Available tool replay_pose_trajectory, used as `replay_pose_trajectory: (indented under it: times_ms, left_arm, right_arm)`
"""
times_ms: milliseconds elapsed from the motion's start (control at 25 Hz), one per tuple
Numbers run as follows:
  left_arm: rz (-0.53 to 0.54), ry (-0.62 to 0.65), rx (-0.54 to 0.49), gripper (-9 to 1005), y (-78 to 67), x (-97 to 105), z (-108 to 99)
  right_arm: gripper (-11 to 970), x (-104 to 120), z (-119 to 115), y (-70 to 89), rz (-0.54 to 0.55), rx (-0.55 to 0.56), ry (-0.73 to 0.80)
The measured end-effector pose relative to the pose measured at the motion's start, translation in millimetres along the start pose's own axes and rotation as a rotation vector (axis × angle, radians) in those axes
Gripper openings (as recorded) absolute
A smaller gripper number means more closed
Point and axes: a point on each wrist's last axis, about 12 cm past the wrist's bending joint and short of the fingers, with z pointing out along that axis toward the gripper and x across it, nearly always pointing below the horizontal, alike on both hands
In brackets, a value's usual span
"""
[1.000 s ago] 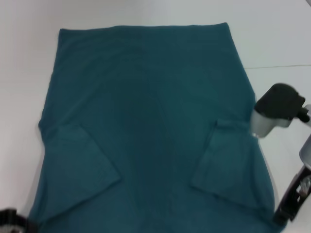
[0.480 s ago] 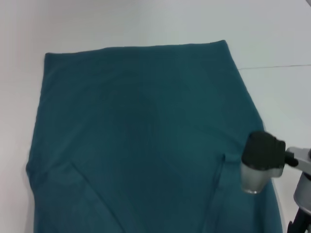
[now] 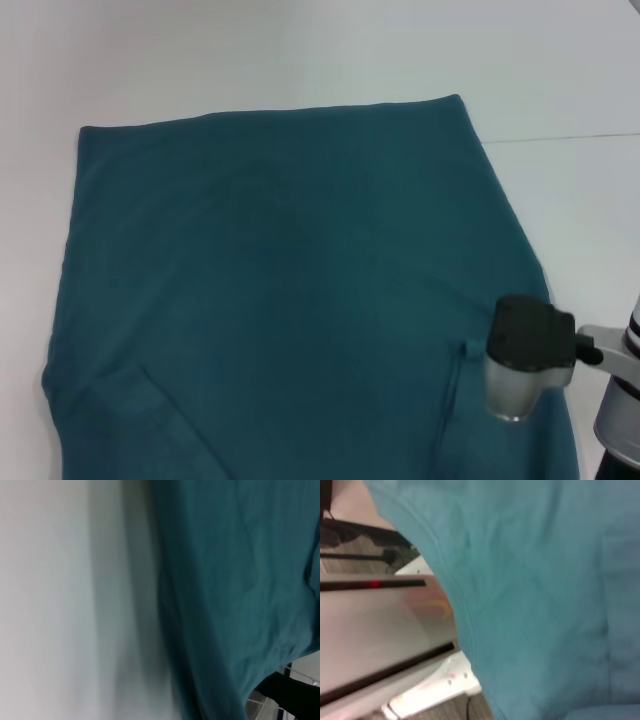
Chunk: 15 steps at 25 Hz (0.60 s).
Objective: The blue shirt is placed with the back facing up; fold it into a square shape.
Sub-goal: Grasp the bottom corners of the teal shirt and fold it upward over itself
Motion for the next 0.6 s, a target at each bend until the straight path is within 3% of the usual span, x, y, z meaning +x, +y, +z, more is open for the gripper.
replay_pose_trajectory:
  times_ms: [280, 600]
  left_arm:
    - [0.073, -0.181, 0.114, 26, -10.5, -14.7, -21.0]
    - [0.181, -0.327, 0.140, 26, -29.2, -38.1, -57.3]
  right_arm:
    - [42, 3.1, -34.2, -13.4, -0.009, 0.004, -0.232]
    - [41, 34.7, -90.7, -41.8, 0.080, 0.077, -0.501]
